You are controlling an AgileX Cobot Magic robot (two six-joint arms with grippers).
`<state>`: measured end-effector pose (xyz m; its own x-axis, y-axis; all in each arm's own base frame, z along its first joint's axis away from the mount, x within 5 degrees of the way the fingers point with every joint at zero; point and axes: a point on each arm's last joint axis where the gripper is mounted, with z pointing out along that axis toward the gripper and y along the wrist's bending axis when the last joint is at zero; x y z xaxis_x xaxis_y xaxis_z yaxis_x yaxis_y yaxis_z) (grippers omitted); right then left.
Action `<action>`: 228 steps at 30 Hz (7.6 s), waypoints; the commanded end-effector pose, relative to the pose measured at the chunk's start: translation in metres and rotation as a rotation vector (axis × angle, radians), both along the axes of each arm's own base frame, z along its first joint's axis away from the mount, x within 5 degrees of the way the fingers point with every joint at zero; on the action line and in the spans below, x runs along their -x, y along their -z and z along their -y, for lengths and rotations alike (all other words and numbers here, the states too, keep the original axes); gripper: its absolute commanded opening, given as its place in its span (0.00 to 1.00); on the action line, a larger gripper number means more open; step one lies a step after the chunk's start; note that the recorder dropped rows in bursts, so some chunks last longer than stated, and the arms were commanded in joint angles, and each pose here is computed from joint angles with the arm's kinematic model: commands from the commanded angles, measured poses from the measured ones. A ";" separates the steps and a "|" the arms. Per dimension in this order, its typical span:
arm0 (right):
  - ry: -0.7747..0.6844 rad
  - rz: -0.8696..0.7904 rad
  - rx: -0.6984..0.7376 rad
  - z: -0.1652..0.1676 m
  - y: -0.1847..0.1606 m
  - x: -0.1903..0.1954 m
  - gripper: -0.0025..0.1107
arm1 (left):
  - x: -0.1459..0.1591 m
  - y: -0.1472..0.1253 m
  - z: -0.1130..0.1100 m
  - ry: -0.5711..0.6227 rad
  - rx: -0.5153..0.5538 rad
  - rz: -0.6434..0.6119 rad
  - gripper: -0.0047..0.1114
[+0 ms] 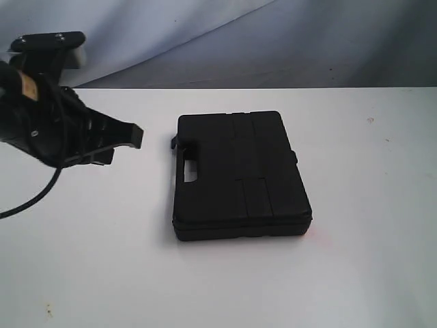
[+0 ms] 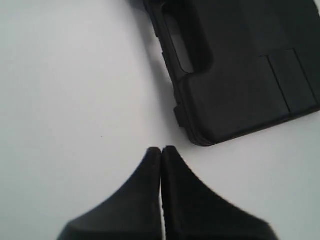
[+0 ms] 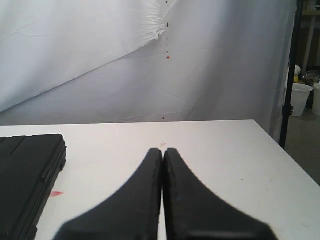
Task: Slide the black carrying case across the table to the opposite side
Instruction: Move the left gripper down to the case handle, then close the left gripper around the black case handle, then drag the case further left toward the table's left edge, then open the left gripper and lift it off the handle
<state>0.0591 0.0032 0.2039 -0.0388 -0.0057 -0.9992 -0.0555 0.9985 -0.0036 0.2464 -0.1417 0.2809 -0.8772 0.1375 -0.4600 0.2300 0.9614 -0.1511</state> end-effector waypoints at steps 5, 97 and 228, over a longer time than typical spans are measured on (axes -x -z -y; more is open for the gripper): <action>0.006 0.004 -0.005 0.000 0.001 0.000 0.02 | -0.039 0.019 0.021 -0.037 -0.145 -0.128 0.04; 0.006 0.004 -0.005 0.000 0.001 0.000 0.02 | -0.158 0.158 0.063 -0.187 -0.297 -0.229 0.04; 0.006 0.004 -0.005 0.000 0.001 0.000 0.02 | 0.151 -0.077 -0.128 -0.145 0.024 0.962 0.04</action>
